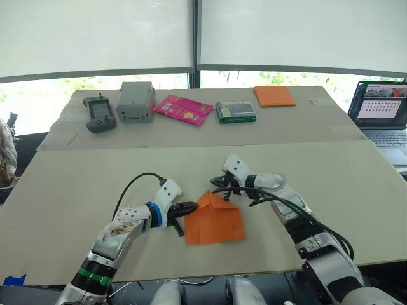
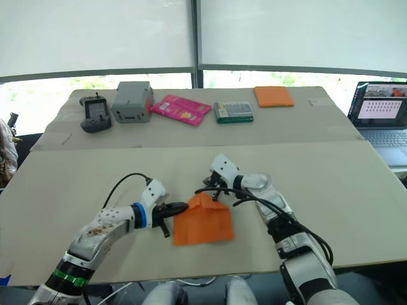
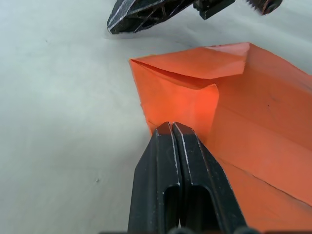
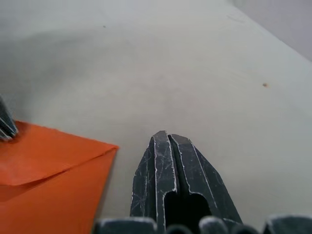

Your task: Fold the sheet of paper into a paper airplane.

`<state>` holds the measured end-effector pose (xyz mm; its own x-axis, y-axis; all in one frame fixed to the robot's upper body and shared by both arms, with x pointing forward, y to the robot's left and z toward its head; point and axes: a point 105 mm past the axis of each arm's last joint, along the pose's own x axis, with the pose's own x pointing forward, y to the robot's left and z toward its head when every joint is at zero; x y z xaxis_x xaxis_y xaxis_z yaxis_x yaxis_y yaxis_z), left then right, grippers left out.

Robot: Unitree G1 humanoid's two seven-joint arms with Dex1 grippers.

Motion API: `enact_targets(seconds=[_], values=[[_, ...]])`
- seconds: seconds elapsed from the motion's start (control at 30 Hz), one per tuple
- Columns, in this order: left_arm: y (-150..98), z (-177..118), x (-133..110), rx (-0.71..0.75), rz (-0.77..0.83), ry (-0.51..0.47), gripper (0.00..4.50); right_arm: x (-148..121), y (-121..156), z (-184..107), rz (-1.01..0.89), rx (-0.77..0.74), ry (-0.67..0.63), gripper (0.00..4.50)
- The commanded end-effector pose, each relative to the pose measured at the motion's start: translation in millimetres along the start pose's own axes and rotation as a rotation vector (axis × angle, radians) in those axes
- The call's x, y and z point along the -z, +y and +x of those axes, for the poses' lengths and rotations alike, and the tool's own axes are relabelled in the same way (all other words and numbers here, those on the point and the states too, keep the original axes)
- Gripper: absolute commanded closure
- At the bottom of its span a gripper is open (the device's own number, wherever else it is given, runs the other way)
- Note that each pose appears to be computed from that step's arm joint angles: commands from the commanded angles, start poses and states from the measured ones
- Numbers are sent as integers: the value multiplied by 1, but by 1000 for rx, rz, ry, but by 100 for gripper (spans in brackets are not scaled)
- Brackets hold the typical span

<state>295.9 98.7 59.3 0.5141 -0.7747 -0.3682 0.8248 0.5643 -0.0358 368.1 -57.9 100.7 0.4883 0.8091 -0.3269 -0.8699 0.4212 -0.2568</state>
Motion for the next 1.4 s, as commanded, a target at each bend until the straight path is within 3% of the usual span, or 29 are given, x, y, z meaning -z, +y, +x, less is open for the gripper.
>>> enact_targets(seconds=[0.03, 0.2, 0.43, 0.7, 0.83, 1.0, 1.1, 1.27, 1.4], values=[[4, 3, 23, -14, -33, 84, 443, -25, 6, -13, -32, -33, -69, 450], [0, 10, 23, 22, -23, 82, 443, -20, 30, -13, -47, -87, -23, 450], [-3, 19, 19, 81, 19, 95, 443, 12, 52, -7, -26, -120, 91, 450], [-23, 27, 20, 196, 33, 110, 443, 27, 50, -7, 27, -70, 140, 450], [-33, 28, 24, 240, 16, 119, 443, 18, 36, -11, 112, 15, 93, 450], [-32, 31, 27, 244, 18, 137, 443, -13, 23, -31, 197, 70, -35, 450], [-29, 32, 29, 248, 32, 151, 443, -27, 16, -56, 181, 98, -58, 450], [-27, 35, 29, 251, 39, 157, 443, -1, 12, -95, 57, 143, 124, 450], [-25, 38, 27, 253, 48, 155, 443, 30, 16, -106, -46, 108, 263, 450]])
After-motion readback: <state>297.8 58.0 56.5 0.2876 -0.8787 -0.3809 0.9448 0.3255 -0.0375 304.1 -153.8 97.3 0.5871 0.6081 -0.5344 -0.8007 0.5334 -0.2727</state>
